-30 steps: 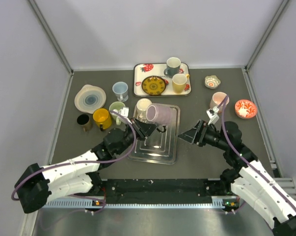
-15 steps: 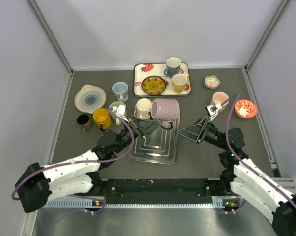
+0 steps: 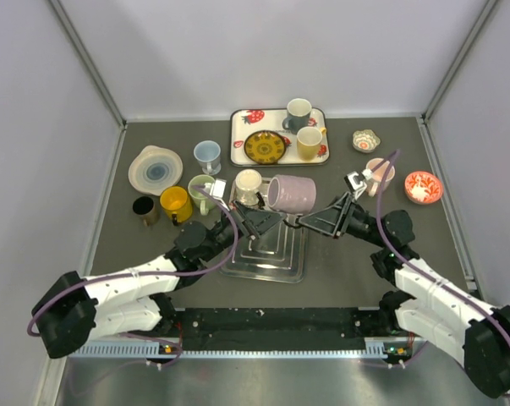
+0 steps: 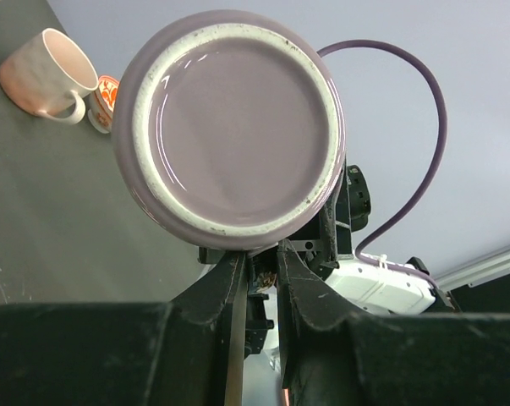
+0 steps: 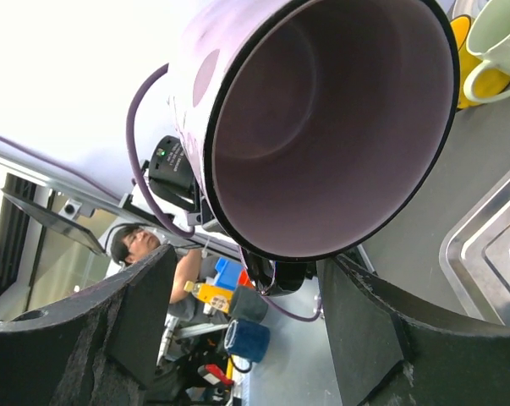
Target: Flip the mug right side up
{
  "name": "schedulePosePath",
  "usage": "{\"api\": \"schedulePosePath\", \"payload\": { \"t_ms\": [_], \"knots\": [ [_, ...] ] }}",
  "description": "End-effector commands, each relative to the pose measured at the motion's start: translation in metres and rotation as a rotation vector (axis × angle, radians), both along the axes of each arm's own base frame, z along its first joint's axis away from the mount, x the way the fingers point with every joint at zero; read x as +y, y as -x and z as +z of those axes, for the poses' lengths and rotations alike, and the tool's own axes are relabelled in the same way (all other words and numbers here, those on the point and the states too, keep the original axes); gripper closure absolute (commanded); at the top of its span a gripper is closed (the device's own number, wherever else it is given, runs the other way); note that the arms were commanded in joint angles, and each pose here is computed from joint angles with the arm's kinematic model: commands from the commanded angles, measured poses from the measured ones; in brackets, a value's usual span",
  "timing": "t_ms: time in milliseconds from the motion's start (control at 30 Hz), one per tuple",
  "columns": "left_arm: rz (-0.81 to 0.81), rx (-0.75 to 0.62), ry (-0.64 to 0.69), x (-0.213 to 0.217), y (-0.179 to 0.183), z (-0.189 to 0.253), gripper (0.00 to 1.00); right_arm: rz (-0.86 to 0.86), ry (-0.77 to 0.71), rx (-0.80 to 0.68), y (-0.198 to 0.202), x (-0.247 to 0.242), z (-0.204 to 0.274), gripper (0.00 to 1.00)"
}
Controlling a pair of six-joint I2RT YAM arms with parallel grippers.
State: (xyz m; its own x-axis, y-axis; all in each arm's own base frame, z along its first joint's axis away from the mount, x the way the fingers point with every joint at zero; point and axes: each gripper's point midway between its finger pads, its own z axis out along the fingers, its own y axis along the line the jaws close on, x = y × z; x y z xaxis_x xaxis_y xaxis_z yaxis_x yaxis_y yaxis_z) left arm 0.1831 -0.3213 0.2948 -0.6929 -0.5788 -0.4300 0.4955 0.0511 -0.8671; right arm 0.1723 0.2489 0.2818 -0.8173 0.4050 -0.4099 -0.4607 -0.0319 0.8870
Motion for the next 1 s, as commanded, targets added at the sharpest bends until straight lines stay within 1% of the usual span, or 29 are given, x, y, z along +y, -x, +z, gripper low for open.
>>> {"api": "schedulePosePath", "payload": {
  "t_ms": [0,100,200,333,400,433,600,633,733,767,800,833,900,967],
  "knots": [
    [-0.078,-0.129,0.168,0.0,0.021,0.059,1.0,0.029,-0.061,-0.122,0.005,0.003,0.037,0.33],
    [-0.107,-0.136,0.165,-0.005,0.026,0.06,1.0,0.024,-0.064,-0.118,0.002,0.004,0.039,0.35],
    [-0.13,-0.139,0.166,-0.01,0.03,0.06,1.0,0.019,-0.075,-0.116,-0.001,0.005,0.041,0.4],
    [-0.151,-0.134,0.158,-0.013,0.034,0.055,1.0,0.015,-0.113,-0.116,-0.005,0.005,0.051,0.48],
    [-0.154,-0.133,0.155,-0.013,0.035,0.053,1.0,0.013,-0.127,-0.123,-0.008,0.006,0.055,0.5],
    [-0.156,-0.135,0.157,-0.013,0.036,0.054,1.0,0.012,-0.142,-0.117,-0.01,0.006,0.059,0.53],
    [-0.172,-0.145,0.154,-0.013,0.039,0.053,1.0,0.018,-0.203,-0.101,-0.018,0.007,0.067,0.62],
    [-0.173,-0.146,0.155,-0.013,0.04,0.054,1.0,0.021,-0.234,-0.108,-0.017,0.006,0.073,0.65],
    [-0.178,-0.152,0.156,-0.012,0.042,0.053,1.0,0.02,-0.272,-0.081,-0.022,0.005,0.073,0.65],
    [-0.178,-0.15,0.154,-0.012,0.042,0.052,1.0,0.022,-0.292,-0.096,-0.021,0.004,0.076,0.65],
    [-0.183,-0.154,0.157,-0.011,0.043,0.052,1.0,0.025,-0.306,-0.087,-0.021,0.003,0.077,0.64],
    [-0.184,-0.155,0.156,-0.011,0.043,0.052,1.0,0.016,-0.309,-0.078,-0.025,0.003,0.075,0.6],
    [-0.183,-0.157,0.16,-0.01,0.044,0.053,1.0,0.017,-0.306,-0.074,-0.027,0.004,0.075,0.59],
    [-0.19,-0.159,0.158,-0.009,0.046,0.052,1.0,0.017,-0.301,-0.084,-0.028,0.006,0.077,0.65]
  ]
}}
